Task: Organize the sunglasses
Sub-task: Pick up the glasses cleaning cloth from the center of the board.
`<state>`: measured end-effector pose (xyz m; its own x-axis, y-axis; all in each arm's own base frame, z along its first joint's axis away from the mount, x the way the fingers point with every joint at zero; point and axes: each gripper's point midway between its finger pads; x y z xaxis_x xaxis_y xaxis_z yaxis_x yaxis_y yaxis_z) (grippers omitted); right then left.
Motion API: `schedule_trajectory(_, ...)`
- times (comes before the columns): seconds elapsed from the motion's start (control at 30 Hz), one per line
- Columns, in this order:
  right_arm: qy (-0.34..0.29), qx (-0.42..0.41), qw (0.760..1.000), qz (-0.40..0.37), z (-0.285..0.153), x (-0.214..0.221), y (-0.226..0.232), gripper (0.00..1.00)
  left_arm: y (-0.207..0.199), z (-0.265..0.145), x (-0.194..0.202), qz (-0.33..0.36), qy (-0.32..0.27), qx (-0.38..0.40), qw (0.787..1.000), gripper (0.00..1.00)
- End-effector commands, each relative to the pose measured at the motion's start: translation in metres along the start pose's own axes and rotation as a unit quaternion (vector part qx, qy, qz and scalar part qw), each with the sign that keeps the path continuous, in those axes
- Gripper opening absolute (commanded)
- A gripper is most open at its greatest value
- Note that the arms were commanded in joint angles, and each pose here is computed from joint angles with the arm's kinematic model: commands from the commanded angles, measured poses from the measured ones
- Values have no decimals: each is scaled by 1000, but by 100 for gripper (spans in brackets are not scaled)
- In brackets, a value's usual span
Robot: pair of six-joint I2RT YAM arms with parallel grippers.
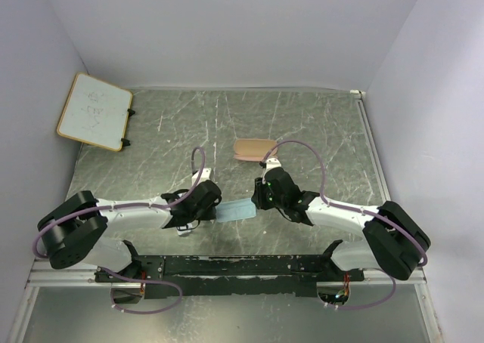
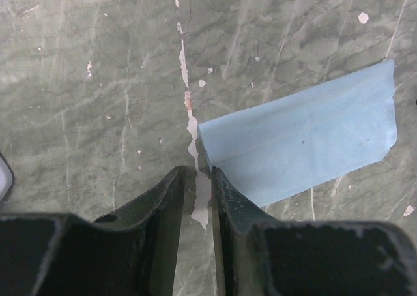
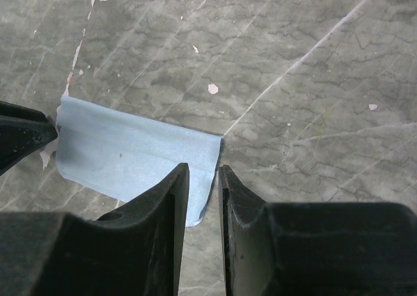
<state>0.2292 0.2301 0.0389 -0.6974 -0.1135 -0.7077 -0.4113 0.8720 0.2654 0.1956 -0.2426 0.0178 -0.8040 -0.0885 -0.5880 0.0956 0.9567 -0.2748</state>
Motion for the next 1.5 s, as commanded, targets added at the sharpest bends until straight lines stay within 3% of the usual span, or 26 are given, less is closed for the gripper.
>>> schedule_trajectory(0.0, -7, -4, 1000, -3, 2, -3, 2, 25, -14, 1, -2, -12, 5, 15, 1000, 34)
schedule_trajectory(1.07, -17, -15, 1000, 4, -3, -2, 4, 25, -17, 3, 10, -14, 36, -29, 999, 31)
schedule_trajectory(1.23, -11, -18, 1000, 2, -3, 0, 5, 24, -17, 2, 9, -15, 34, -29, 999, 23)
schedule_trajectory(1.47, 10, -20, 1000, 0, 0, 9, 5, 24, -18, 4, 8, -12, 34, -33, 999, 21)
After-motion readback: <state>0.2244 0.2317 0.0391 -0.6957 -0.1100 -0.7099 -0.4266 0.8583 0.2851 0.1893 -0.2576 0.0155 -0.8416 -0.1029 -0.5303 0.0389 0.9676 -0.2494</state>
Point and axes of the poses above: each gripper's point midway between its finger pads, its own z axis out along the fingers, its own y axis along the line the jaws close on, x = y × z, and after that the axes turned 1 degree about -z, right-handed
